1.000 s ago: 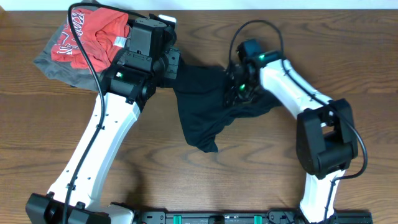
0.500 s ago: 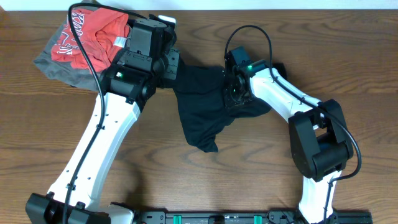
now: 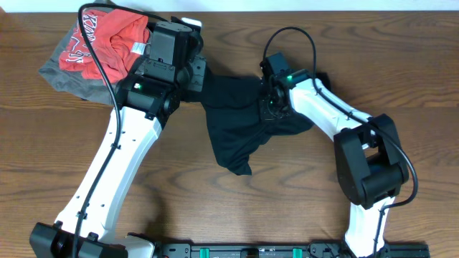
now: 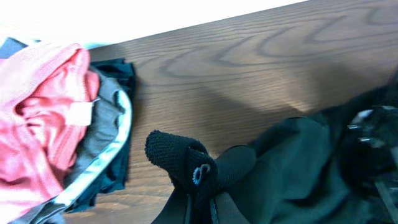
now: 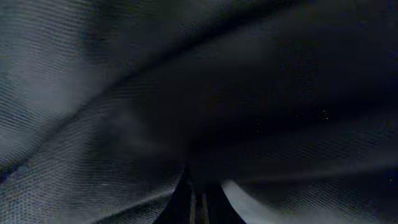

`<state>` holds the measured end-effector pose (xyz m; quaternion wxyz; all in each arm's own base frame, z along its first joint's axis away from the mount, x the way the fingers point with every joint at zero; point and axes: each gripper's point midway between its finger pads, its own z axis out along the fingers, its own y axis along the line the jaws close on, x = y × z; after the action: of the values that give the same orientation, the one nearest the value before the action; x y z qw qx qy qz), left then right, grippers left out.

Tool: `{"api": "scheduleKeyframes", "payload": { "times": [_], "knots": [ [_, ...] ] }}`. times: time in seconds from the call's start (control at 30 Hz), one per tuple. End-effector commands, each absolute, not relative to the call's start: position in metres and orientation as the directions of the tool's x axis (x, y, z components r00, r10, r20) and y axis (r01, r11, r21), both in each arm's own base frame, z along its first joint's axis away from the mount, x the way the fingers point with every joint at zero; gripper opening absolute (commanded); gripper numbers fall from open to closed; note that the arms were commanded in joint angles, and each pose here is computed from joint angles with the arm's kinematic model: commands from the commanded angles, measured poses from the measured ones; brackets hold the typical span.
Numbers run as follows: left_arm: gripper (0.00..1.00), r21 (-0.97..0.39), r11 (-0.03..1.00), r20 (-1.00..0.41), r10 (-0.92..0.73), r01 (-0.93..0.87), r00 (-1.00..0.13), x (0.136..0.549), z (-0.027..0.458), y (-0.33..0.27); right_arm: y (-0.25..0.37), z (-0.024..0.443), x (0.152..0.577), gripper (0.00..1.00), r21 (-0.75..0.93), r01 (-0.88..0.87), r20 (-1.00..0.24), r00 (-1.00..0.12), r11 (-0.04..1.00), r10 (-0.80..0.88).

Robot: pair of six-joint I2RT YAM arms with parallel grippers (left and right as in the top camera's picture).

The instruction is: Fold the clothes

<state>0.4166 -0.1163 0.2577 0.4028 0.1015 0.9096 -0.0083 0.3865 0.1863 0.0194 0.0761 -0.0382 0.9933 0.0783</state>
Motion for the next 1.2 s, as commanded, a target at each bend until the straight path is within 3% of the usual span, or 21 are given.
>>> {"api": "scheduleKeyframes", "payload": {
  "times": [0.0,0.27,0.67,0.9,1.17],
  "knots": [
    [0.06,0.092,0.990,-0.771,0.136,0.103,-0.623,0.416,0.279,-0.092,0.146,0.084,0.421,0.01,0.148,-0.048,-0.297,-0.955,0.988,-0.002],
    [0.06,0.030,0.999,-0.862,0.041,0.030,-0.505,0.397,0.337,-0.066,0.051,0.225,0.434,0.01,0.153,-0.005,-0.465,-0.883,0.988,0.068],
    [0.06,-0.028,0.996,-0.959,-0.003,0.084,-0.284,0.343,0.421,-0.070,-0.017,0.336,0.400,0.01,0.163,0.001,-0.572,-0.815,0.987,0.095],
    [0.06,-0.044,0.994,-0.973,-0.021,0.099,-0.228,0.323,0.441,-0.069,-0.007,0.336,0.380,0.01,0.204,-0.077,-0.526,-0.849,0.976,0.043],
    [0.06,-0.019,0.995,-0.942,0.014,0.096,-0.335,0.347,0.406,-0.077,-0.003,0.302,0.388,0.01,0.210,-0.080,-0.460,-0.888,0.974,0.026]
  ]
}}
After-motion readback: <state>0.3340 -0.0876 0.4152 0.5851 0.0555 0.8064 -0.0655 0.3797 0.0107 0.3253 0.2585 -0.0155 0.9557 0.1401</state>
